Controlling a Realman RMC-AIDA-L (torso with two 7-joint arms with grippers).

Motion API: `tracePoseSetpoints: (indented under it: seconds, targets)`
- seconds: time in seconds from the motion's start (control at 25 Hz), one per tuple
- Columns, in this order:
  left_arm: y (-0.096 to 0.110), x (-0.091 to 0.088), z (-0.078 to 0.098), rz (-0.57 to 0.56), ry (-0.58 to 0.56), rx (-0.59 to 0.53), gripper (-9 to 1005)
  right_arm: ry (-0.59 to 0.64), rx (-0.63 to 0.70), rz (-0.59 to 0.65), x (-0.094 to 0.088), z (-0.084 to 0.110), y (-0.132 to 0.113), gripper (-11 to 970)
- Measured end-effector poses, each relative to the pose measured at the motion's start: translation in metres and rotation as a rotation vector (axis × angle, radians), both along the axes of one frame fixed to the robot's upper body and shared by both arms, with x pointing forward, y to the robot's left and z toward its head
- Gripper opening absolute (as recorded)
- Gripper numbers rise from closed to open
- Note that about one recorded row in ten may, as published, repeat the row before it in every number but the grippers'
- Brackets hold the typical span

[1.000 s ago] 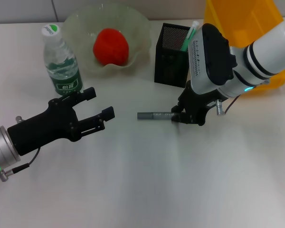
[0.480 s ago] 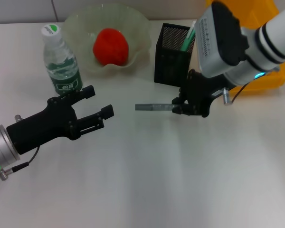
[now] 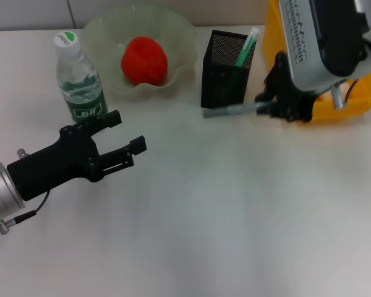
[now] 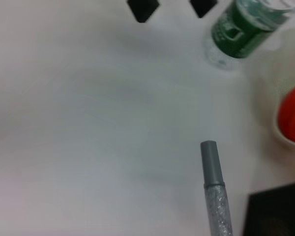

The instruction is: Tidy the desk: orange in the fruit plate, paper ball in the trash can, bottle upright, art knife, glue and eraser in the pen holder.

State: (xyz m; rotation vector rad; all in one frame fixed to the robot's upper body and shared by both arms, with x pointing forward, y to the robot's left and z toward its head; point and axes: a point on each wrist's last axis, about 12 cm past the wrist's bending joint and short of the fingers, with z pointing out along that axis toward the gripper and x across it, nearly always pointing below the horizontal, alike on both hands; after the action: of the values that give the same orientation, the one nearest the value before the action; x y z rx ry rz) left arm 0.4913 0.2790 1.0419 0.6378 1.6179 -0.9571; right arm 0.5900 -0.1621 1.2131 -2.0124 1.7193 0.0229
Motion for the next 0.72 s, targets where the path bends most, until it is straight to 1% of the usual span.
tracePoseSetpoints:
  seconds: [0.04,0.08,0.2,0.24,0.28,0.4,0.44,0.72]
  targets:
    - [0.0,0.001,0.0,0.0,-0.002,0.001,859,-0.059,-0.041,-0.003,-0.001,0.011,0.0,139]
    - [0.0,0.001,0.0,0.0,-0.002,0.001,859,-0.059,-0.041,-0.003,-0.001,0.011,0.0,139]
    - [-0.001,0.001,0.001,-0.002,-0.005,0.0,859,-0.168,-0.102,-0.008,-0.003,0.028,0.002,140]
    - [-0.001,0.001,0.001,-0.004,-0.007,0.0,859,-0.238,-0.139,-0.011,-0.005,0.039,0.002,140]
    - [-0.001,0.001,0.001,-0.004,-0.007,0.0,859,-0.238,-0.139,-0.011,-0.005,0.039,0.002,140]
    - [-0.001,0.002,0.002,-0.006,-0.016,0.003,859,-0.328,-0.199,-0.01,-0.008,0.048,0.004,139]
    - [-0.001,0.002,0.002,-0.006,-0.016,0.003,859,-0.366,-0.243,-0.002,-0.009,0.049,0.007,139]
    - [-0.001,0.001,0.001,0.006,-0.029,0.005,859,-0.406,-0.288,0.066,-0.008,0.046,0.011,138]
